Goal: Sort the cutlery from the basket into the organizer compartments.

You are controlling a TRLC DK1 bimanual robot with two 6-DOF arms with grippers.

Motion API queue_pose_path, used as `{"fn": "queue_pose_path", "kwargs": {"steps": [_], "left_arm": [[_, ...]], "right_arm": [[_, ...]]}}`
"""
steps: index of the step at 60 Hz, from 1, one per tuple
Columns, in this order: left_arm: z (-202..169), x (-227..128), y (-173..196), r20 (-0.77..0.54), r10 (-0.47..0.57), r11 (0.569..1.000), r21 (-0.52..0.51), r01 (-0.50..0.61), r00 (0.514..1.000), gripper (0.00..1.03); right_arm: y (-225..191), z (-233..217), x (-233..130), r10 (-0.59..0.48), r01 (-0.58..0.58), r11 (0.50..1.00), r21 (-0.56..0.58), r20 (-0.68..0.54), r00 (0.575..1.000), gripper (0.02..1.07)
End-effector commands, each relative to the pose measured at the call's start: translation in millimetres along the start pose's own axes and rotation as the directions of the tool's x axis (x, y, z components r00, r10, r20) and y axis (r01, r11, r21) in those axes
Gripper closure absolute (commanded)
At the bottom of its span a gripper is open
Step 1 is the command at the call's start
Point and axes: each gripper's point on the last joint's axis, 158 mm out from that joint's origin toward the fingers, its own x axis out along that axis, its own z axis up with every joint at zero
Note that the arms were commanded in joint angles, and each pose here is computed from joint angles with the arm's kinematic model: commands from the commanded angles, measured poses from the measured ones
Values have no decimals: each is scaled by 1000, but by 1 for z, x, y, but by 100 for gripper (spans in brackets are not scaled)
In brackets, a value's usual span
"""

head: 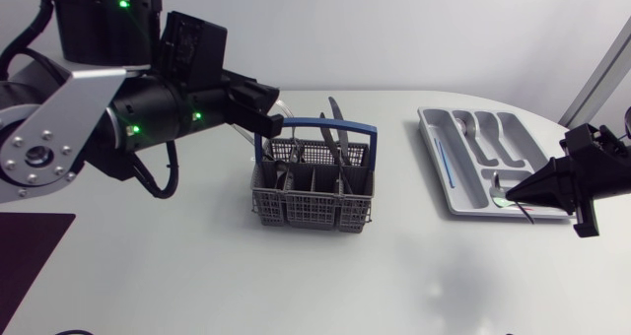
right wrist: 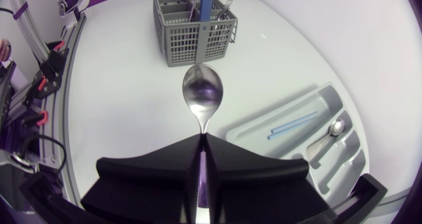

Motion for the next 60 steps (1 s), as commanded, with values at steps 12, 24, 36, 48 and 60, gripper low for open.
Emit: {"fn": "queue_pose_path", "kwargs": {"steps": [12,24,36,48,60], "left_arm": [[-25,7,-11,-56,-19,999,42,21,998,55],[-35,11,-16,-83,-16,998,64,22,996,55],[-47,13,-22,-106,-26,994,103,37,994,55],[-56,18,-24,-128,-28,989,139,46,991,55],[-68,26,-30,-159,-38,985,158,63,987,55]], "right_arm": [[-58,-70,-4,-33,29,996,-79,-50,998,100],[-94,-114,6,-107,85,985,-147,-149,983,100],[-112,-139,12,-132,89,975,-203,-205,970,101],[-118,-152,14,-148,81,963,-259,-251,957,101],[-129,-168,19,-189,85,943,-322,-307,933,101]]}}
